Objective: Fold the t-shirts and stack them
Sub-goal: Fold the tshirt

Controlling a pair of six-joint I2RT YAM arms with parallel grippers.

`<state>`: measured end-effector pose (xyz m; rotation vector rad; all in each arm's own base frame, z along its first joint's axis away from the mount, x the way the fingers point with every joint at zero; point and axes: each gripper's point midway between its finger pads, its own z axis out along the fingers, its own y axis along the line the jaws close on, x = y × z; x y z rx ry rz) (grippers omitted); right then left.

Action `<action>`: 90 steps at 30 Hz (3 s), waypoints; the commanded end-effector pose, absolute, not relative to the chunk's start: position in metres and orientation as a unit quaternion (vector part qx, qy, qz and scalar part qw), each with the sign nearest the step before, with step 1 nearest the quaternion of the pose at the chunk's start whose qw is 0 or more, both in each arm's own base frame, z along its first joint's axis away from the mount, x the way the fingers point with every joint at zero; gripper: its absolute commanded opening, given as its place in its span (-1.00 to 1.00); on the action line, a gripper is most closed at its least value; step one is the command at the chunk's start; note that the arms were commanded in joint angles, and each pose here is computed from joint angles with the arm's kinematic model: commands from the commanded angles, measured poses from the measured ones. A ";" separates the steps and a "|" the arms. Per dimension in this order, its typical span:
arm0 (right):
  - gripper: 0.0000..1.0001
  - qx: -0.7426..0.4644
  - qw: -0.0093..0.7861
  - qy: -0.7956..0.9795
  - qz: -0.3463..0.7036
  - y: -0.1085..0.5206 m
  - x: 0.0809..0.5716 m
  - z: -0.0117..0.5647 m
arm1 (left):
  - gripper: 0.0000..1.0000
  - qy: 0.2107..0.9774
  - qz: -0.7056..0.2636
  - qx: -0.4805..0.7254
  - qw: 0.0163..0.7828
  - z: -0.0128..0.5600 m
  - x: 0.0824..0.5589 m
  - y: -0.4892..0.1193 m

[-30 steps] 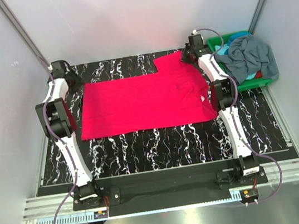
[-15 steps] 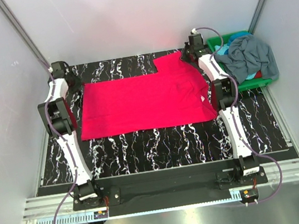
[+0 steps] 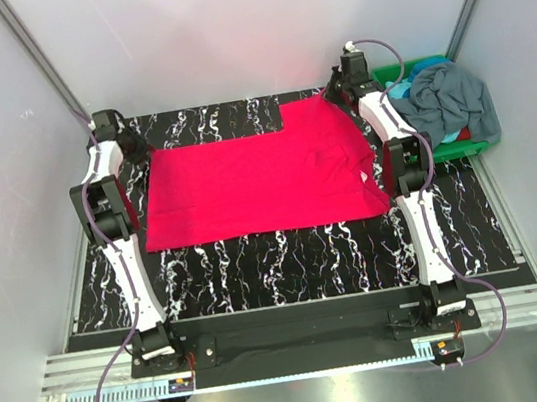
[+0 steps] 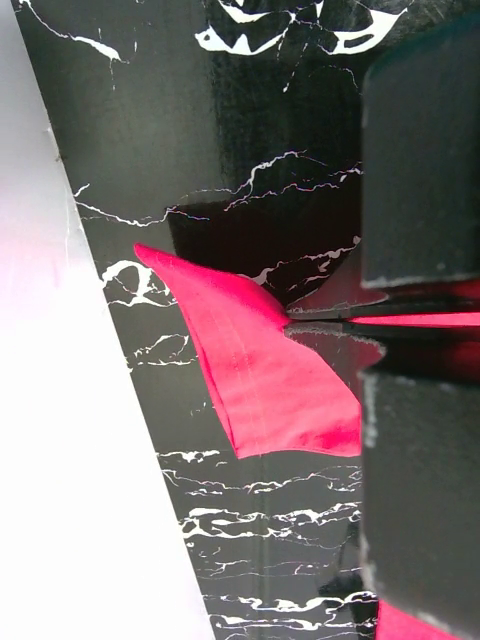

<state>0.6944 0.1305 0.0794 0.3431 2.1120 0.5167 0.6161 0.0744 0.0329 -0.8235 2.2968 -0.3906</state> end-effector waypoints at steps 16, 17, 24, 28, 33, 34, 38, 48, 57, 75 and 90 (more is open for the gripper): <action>-1.00 0.093 0.534 0.818 0.193 0.117 0.688 0.189 | -1.00 0.869 -0.165 -0.281 0.373 0.081 0.623 0.075; -1.00 0.093 0.533 0.819 0.192 0.115 0.687 0.189 | -1.00 0.868 -0.162 -0.274 0.381 0.088 0.623 0.076; -1.00 0.075 0.542 0.814 0.194 0.104 0.683 0.206 | -1.00 0.859 -0.175 -0.261 0.405 0.112 0.623 0.074; -1.00 0.081 0.544 0.815 0.181 0.094 0.677 0.210 | -1.00 0.855 -0.178 -0.260 0.411 0.120 0.618 0.077; -1.00 0.069 0.544 0.816 0.181 0.094 0.668 0.214 | -1.00 0.856 -0.175 -0.254 0.415 0.123 0.607 0.078; -1.00 0.066 0.542 0.817 0.183 0.095 0.667 0.214 | -1.00 0.857 -0.174 -0.252 0.416 0.123 0.605 0.078; -1.00 0.062 0.534 0.824 0.181 0.095 0.657 0.202 | -1.00 0.861 -0.172 -0.244 0.411 0.119 0.597 0.077; -1.00 0.054 0.554 0.811 0.182 0.090 0.613 0.219 | -1.00 0.870 -0.145 -0.235 0.408 0.126 0.567 0.083; -1.00 0.076 0.534 0.826 0.165 0.079 0.564 0.187 | -1.00 0.887 -0.116 -0.238 0.379 0.110 0.527 0.082; -1.00 0.101 0.495 0.846 0.170 0.077 0.512 0.135 | -1.00 0.910 -0.051 -0.243 0.333 0.088 0.478 0.092; -1.00 0.100 0.513 0.832 0.186 0.080 0.501 0.165 | -1.00 0.903 -0.060 -0.268 0.331 0.103 0.458 0.084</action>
